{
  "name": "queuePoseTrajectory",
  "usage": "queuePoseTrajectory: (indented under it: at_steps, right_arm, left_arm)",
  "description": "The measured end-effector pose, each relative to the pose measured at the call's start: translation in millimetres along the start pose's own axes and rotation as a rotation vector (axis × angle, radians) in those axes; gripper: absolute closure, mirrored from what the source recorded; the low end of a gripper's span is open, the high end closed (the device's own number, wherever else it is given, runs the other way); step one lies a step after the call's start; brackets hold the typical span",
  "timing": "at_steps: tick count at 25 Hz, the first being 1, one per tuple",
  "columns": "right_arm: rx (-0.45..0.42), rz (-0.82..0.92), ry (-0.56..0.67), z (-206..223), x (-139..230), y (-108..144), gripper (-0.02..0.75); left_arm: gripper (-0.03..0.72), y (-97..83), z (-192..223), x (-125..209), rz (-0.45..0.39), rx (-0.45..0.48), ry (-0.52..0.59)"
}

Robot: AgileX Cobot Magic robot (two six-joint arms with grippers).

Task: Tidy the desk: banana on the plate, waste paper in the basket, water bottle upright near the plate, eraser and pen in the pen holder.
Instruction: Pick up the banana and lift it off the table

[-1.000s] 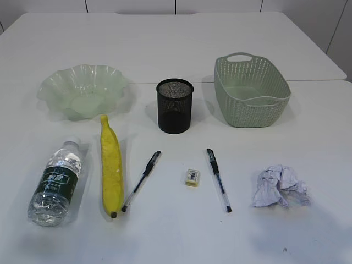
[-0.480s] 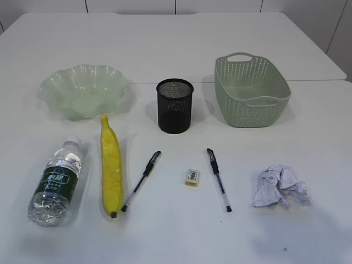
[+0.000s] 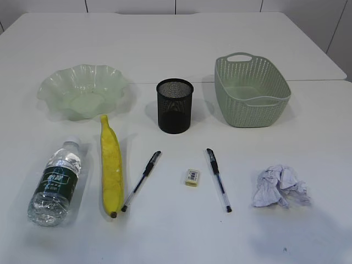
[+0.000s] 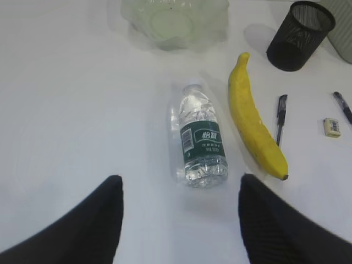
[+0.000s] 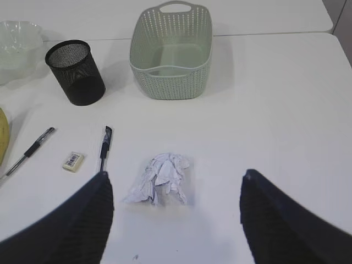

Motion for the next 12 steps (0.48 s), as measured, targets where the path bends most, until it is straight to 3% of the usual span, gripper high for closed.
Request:
queuePoseTrajectory:
  at_steps: [6,12]
  right_arm:
    - [0.005,0.009,0.057,0.0,8.5,-0.7,0.204]
    - [0.004,0.016,0.048,0.1,7.2,-0.5,0.204]
  left_arm:
    - [0.223,1.8,13.2,-33.5,-0.005,0.008,0.050]
    - [0.223,-9.3,31.5,-88.2,0.050,0.067,0.096]
Point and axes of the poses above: a point on each arm's last joint axis where the gripper is mounted, z pointing out along that axis toward the gripper, y along the wrist's bending axis when the last joint is at zero, x = y × z, the point moved 6 cm from there along z, pointing out along that axis toward the gripper, and after that the axes turned 7 degrees about z, right-handed, at the moved point
